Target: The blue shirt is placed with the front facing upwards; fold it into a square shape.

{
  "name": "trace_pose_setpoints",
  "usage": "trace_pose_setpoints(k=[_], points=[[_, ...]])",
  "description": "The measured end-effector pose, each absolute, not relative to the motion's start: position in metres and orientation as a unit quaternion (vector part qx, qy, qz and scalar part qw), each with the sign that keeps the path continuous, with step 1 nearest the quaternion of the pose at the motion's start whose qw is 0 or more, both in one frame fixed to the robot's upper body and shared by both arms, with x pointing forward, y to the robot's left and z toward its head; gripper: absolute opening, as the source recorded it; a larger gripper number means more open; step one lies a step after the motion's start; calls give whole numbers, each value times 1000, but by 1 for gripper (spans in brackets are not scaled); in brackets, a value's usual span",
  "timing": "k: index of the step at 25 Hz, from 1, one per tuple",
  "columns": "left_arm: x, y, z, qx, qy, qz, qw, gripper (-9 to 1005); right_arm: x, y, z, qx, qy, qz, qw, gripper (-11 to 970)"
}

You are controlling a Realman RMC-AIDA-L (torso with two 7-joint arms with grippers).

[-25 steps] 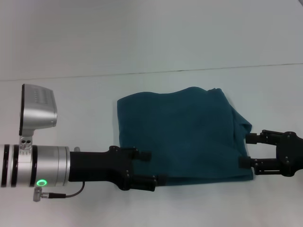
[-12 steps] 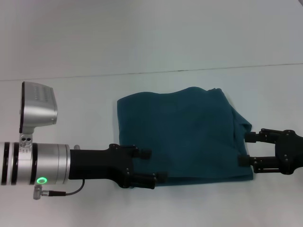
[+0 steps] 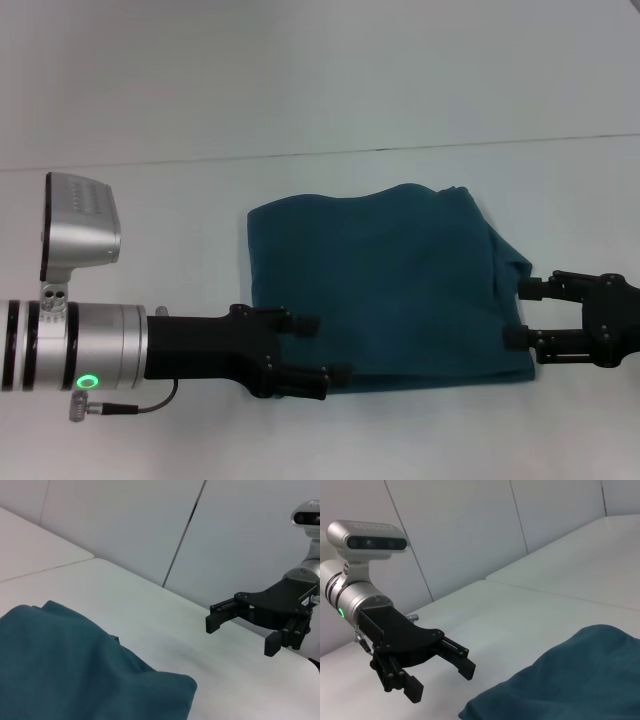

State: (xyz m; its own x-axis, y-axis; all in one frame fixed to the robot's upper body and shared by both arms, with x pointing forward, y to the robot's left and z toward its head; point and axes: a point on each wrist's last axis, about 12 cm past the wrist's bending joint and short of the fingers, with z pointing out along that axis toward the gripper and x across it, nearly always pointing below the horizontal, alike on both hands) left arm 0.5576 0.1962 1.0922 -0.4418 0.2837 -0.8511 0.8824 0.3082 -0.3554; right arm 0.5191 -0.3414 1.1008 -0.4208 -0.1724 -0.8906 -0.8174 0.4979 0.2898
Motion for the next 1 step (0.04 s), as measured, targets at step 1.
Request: trace_pose_setpoints(k=[1], points=[[558, 196, 1092, 399, 731, -432, 346, 891, 519, -342, 1101, -328, 753, 378, 426, 907]])
